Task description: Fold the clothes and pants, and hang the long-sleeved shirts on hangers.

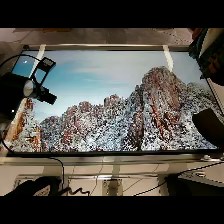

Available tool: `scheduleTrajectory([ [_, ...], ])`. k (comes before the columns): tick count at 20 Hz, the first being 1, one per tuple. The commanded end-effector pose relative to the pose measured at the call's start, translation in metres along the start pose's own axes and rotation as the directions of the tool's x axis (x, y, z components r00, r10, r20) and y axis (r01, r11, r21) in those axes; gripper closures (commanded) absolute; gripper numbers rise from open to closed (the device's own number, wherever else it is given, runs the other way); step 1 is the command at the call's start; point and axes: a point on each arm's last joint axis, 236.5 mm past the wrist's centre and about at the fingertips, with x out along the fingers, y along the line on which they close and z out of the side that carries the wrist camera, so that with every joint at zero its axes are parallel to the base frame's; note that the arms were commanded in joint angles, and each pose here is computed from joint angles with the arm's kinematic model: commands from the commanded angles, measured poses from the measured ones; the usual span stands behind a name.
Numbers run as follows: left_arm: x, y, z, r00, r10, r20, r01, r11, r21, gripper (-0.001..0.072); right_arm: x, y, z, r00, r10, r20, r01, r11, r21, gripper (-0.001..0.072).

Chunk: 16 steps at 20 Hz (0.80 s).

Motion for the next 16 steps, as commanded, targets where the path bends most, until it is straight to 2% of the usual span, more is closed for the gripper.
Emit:
scheduleTrajectory([
  [1,-0.001,0.000,0.000,1.000,-0.003,0.001,0.003,1.000,-0.017,0.0693,0.008,-0.030,-0.003,0.998,-0.065,-0.002,0.065,0.988,0.139,0.0036],
  [5,-0.001,0.000,0.000,1.000,-0.003,0.001,0.003,1.000,-0.016,0.0693,0.007,-0.032,-0.012,0.997,-0.073,-0.041,0.078,0.987,0.140,0.0020],
  [7,-0.001,0.000,0.000,1.000,-0.003,0.001,0.003,1.000,-0.016,0.0693,0.007,-0.025,-0.016,0.997,-0.044,-0.058,0.049,0.995,0.090,0.0050],
  [8,-0.001,0.000,0.000,1.000,-0.003,0.001,0.003,1.000,-0.016,0.0693,0.008,-0.014,-0.018,0.998,0.002,-0.065,-0.001,1.000,0.028,0.0170],
  [10,-0.001,0.000,0.000,1.000,-0.003,0.001,0.003,1.000,-0.016,0.0693,0.006,0.013,-0.025,0.990,0.108,-0.092,-0.114,0.992,-0.059,0.0461],
  [11,-0.001,0.000,0.000,1.000,-0.003,0.001,0.003,1.000,-0.016,0.0693,0.005,0.027,-0.031,0.983,0.150,-0.109,-0.161,0.981,-0.105,0.0569],
  [12,-0.001,0.000,0.000,1.000,-0.003,0.001,0.003,1.000,-0.016,0.0693,0.004,0.043,-0.042,0.972,0.187,-0.142,-0.211,0.961,-0.179,0.0639],
  [14,-0.001,0.000,0.000,1.000,-0.003,0.001,0.003,1.000,-0.016,0.0693,0.003,0.078,-0.077,0.946,0.228,-0.232,-0.293,0.906,-0.306,0.0699],
  [16,-0.001,0.000,0.000,1.000,-0.003,0.001,0.003,1.000,-0.016,0.0693,0.003,0.116,-0.122,0.918,0.237,-0.318,-0.357,0.843,-0.403,0.0699],
])
